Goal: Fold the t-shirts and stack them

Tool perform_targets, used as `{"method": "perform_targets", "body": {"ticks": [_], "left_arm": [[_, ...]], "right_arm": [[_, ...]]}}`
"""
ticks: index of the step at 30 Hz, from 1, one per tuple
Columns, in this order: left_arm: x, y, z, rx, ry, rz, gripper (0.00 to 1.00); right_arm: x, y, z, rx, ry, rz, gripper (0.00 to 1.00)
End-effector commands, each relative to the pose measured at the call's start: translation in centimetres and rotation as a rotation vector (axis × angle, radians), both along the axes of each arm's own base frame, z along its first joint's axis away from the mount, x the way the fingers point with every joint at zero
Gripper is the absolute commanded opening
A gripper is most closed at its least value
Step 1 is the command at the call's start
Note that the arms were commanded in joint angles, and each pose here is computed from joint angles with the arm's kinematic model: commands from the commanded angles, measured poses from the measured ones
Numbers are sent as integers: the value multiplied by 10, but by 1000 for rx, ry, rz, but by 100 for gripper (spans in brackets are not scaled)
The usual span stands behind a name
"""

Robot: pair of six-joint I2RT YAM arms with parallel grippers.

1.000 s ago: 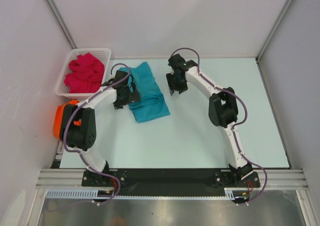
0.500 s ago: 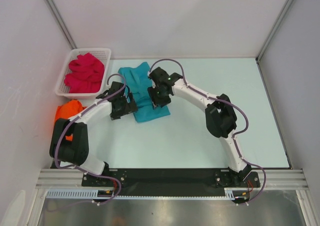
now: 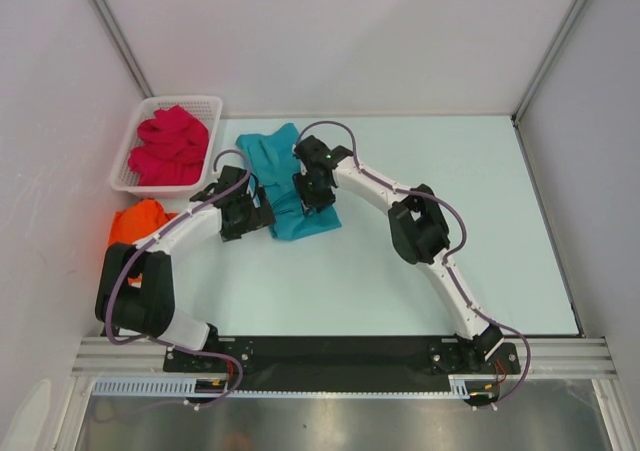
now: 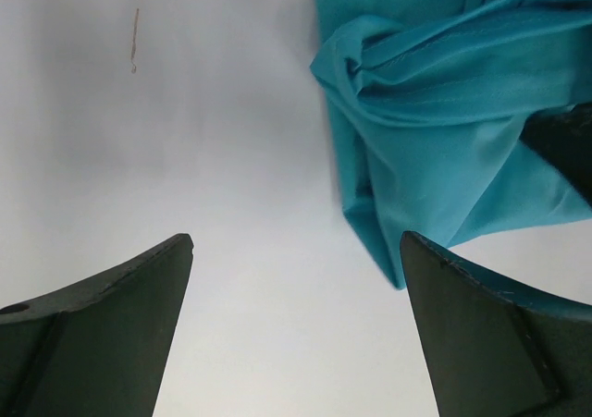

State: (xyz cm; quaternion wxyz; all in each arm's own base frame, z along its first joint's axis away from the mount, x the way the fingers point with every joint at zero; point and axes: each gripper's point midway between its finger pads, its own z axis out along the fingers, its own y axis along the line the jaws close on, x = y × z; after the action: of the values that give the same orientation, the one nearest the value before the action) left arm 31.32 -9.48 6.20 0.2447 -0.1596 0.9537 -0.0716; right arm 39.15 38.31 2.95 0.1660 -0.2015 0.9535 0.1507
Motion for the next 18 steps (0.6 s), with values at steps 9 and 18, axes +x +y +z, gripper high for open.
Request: {"method": "perform_targets", "body": {"ticks": [9,18], "left_arm": [[-5,3,2,26,-9,-30,100],[-2,2,5,27,-15,-34,100]], "right_arm": [[62,6,45,66,-170,-40,47],[76,6,28,85,-165,-51,47]]}}
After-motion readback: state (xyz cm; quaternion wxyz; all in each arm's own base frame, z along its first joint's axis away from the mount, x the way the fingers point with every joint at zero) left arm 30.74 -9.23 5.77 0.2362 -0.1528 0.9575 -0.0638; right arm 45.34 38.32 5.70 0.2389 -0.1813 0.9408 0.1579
